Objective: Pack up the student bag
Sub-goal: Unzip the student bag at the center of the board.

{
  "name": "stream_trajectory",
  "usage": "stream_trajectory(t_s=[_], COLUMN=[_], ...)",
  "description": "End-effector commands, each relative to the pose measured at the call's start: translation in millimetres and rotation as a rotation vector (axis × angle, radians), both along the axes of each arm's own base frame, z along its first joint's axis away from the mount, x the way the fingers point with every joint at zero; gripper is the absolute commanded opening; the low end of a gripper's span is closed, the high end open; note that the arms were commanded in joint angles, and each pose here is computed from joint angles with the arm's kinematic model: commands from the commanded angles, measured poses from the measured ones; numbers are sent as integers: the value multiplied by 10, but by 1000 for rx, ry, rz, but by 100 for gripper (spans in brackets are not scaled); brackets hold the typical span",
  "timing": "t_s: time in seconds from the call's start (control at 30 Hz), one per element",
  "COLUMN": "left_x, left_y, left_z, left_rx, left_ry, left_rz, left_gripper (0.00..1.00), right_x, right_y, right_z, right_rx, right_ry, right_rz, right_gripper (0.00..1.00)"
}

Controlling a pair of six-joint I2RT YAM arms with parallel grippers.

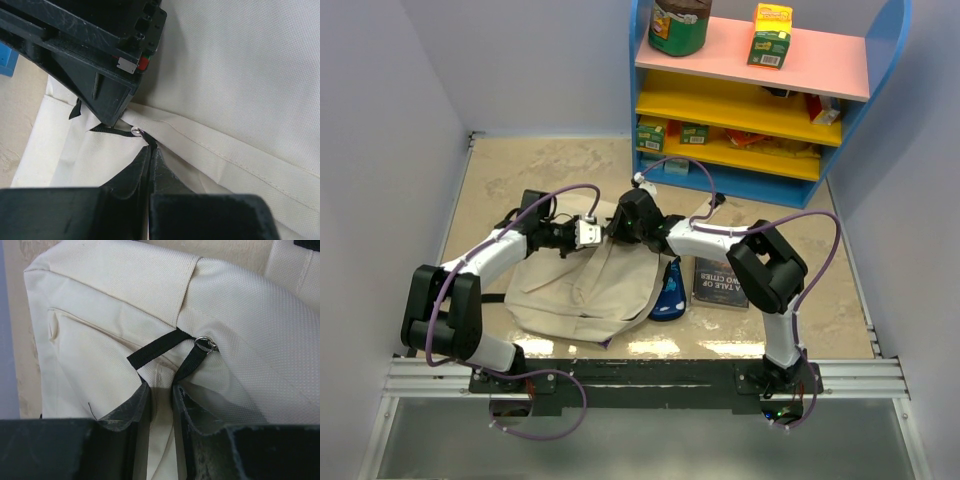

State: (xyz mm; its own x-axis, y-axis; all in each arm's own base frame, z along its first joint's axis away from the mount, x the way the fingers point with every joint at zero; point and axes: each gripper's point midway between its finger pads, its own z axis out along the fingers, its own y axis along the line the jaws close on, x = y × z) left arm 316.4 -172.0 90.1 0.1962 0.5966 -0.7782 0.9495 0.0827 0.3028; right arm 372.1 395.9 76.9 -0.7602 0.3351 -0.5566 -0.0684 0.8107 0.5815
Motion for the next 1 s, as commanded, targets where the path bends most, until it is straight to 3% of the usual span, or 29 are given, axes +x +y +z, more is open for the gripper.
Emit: stream_trajectory(t_s=[0.0,0.27,0.53,0.93,0.97], left_x=[-89,-295,-649,-1455,-1448], left_y=[-17,73,272,713,730], left_z=[-2,-31,-55,-79,-73], left_rx=[-4,46,150,343,351], left_ry=[-3,18,40,266,262], left_rz=[-39,-61,-102,-214,-204], left_gripper=[0,0,0,0,6], right_x=[176,240,346,437,442], right_y=[-37,-119,-221,-276,-275], right_z=[283,290,266,341,343], right_rx=[43,16,-19,9,14], right_ry=[-84,-113,-136,-169,-170], right_rz=[-71,-113,-158,-208,-207], right_gripper=[22,7,4,1,1])
